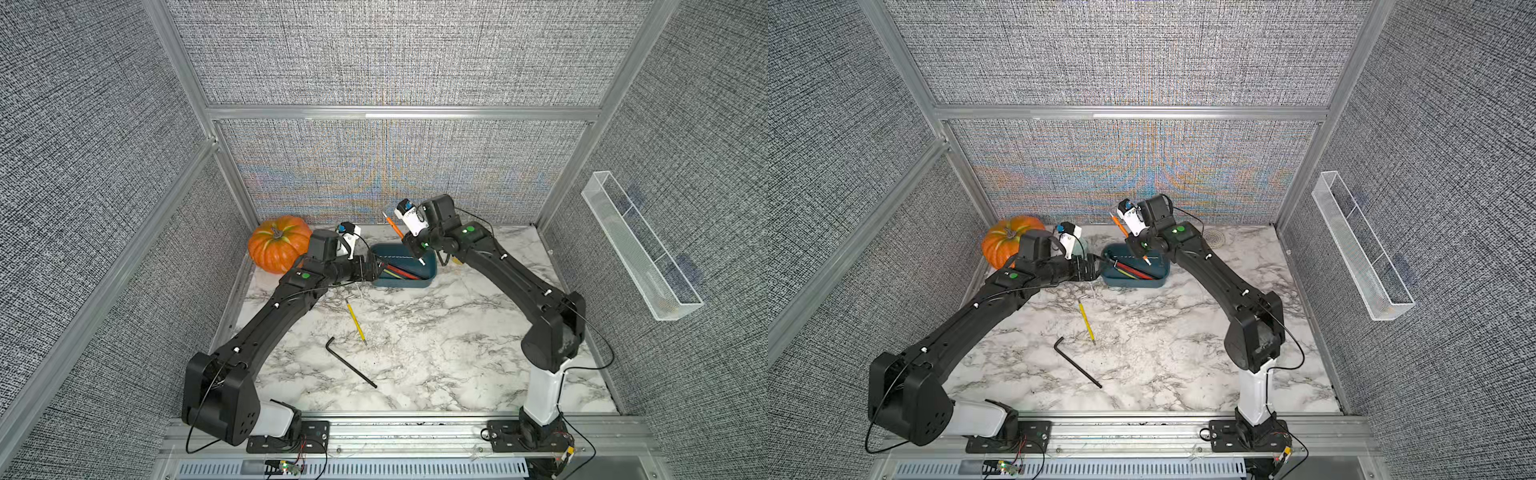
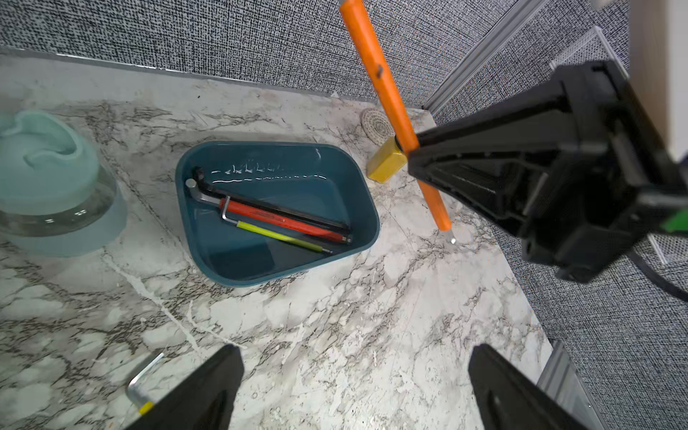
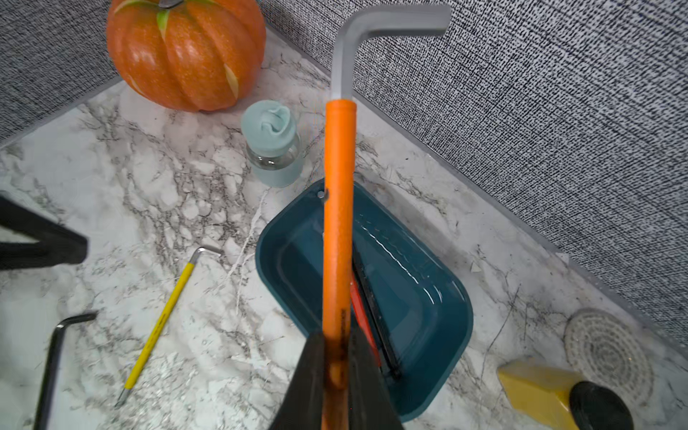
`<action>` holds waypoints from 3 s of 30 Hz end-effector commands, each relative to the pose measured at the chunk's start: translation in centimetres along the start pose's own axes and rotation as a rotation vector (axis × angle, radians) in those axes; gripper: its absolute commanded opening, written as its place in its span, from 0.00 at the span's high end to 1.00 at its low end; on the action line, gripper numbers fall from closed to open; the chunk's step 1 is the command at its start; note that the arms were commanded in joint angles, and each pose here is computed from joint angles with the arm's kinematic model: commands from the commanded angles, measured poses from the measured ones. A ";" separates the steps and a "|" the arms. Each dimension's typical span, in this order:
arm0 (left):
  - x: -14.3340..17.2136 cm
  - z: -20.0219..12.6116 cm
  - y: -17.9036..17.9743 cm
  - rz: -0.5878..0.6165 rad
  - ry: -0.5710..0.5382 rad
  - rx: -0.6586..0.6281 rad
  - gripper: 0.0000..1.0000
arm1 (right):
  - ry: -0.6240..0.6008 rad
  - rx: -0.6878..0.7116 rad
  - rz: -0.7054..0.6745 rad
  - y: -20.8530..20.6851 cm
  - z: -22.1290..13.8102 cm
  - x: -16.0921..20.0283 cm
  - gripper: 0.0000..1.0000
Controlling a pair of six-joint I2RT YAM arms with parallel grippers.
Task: Put the hex key on the desktop into the storage box
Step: Place the Allen key in the storage box, then pick up the Allen key from the center of the board.
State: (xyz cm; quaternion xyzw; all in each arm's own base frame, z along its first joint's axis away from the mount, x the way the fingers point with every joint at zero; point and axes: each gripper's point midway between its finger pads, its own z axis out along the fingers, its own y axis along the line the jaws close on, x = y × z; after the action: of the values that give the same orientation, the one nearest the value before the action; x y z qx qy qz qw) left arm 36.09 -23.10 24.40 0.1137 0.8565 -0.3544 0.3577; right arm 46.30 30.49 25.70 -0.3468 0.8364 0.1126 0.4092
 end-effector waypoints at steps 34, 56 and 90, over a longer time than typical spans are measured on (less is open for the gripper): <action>0.0 0.3 0.5 0.000 -0.008 -0.018 0.00 | 0.200 0.021 -0.118 -1.5 12.8 10.7 1.00; -0.2 0.3 0.7 0.012 -0.002 -0.033 0.00 | 0.265 0.002 -0.130 -0.2 15.2 14.0 1.00; 0.2 -0.4 2.1 0.005 0.006 -0.129 0.00 | 0.017 0.045 -0.011 -0.1 7.8 4.9 0.19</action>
State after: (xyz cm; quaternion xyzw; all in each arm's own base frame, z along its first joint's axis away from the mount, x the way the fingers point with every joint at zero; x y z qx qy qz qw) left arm 36.61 -22.08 23.16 0.0987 0.8729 -0.3188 0.3559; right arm 49.03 31.57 14.74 -0.3734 0.8400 0.0734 0.3869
